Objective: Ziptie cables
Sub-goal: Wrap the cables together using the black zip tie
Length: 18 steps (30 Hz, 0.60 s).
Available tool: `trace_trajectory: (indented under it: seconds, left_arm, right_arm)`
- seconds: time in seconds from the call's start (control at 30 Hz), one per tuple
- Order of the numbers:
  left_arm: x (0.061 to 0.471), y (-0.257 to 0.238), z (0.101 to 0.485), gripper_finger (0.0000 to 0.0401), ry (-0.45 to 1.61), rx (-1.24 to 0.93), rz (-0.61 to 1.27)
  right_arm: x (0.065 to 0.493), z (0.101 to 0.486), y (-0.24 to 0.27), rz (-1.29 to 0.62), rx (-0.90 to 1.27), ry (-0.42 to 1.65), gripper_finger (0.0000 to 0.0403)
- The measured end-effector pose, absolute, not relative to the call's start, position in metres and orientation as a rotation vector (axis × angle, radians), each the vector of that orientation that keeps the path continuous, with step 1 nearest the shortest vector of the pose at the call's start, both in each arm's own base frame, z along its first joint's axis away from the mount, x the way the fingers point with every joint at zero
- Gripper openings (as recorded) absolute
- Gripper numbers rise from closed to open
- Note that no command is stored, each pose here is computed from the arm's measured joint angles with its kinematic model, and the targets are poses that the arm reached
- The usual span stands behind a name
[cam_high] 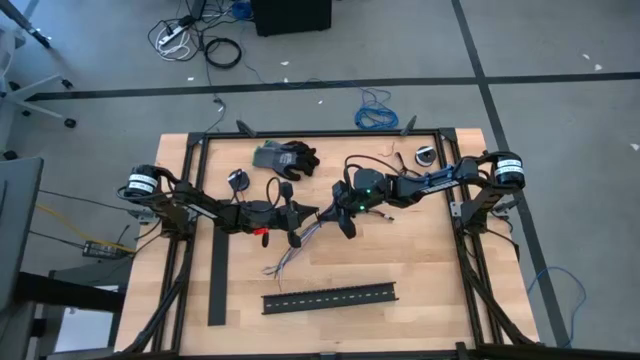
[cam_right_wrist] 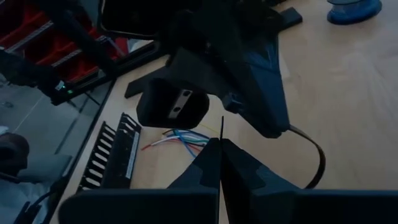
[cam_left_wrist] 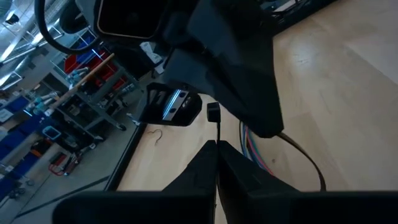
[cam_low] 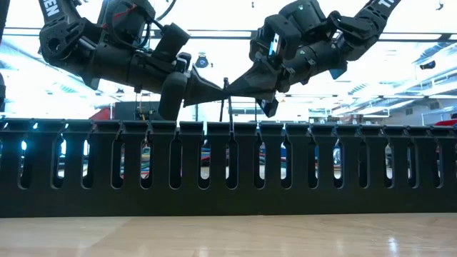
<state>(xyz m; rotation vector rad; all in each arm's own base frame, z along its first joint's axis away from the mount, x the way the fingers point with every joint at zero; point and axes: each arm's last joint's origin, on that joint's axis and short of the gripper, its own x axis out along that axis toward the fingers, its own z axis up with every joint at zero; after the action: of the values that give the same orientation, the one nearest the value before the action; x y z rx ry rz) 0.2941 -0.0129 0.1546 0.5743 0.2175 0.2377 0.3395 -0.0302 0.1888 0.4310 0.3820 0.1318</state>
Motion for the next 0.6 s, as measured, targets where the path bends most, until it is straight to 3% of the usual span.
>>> trace_trajectory:
  seconds: [0.6]
  left_arm:
    - [0.2944,-0.0130,0.1549,0.0000,0.216,0.573,0.237]
  right_arm:
    - [0.3400,0.1909,-0.0324,0.133,0.432,0.359,0.0000]
